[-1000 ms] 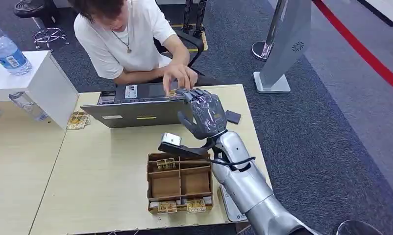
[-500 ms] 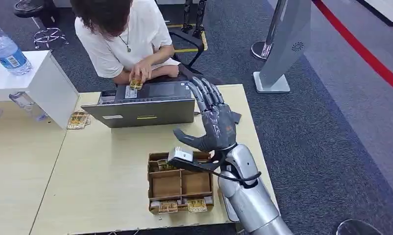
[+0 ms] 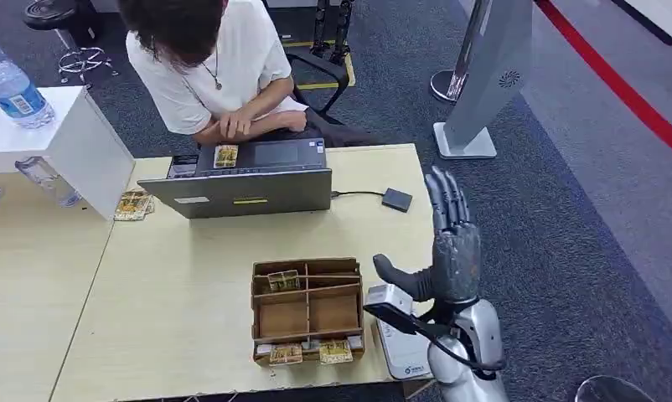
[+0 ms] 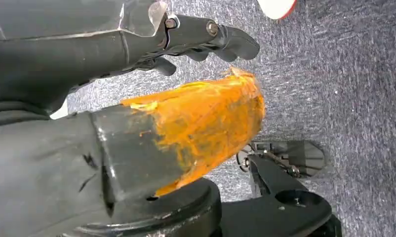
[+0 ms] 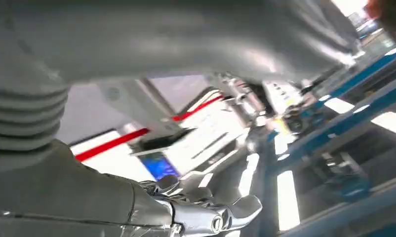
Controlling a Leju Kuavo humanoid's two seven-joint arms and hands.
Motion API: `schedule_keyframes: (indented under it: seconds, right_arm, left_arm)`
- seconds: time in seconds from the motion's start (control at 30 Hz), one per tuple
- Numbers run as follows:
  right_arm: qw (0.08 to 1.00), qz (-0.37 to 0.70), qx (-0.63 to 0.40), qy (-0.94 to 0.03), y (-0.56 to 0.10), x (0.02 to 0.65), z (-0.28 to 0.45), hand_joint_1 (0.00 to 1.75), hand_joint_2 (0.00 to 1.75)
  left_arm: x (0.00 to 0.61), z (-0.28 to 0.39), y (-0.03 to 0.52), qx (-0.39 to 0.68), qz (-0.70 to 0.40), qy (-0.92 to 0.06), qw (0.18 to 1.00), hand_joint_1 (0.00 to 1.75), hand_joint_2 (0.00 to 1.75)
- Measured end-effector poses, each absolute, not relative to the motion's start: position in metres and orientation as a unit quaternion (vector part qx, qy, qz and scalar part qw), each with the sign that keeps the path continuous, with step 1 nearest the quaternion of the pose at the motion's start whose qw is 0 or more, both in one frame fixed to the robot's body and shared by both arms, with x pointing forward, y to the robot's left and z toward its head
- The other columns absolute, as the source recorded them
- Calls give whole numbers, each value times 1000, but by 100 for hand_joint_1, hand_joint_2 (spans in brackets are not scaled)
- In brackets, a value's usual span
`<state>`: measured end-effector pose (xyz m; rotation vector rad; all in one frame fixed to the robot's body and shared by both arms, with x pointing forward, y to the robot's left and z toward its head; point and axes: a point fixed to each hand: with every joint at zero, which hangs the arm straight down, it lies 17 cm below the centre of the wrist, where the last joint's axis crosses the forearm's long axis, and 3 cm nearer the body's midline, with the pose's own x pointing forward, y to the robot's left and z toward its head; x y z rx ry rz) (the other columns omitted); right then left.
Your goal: Pass the card to the sensor for recognition and then transmit it.
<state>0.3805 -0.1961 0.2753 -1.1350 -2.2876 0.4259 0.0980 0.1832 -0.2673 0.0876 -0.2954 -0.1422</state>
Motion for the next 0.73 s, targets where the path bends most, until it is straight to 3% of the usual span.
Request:
schedule_keyframes:
  seconds: [0.4,0.73]
  right_arm:
    - [388,70,-479,-784,-313,364,218,0,0]
    - [497,59,-532,-683,-402,345,112,0,0]
  left_arm:
    - [98,-267,182,45,-57,-147,986,0,0]
    - [97,-267,183,50,-41,-143,988,0,0]
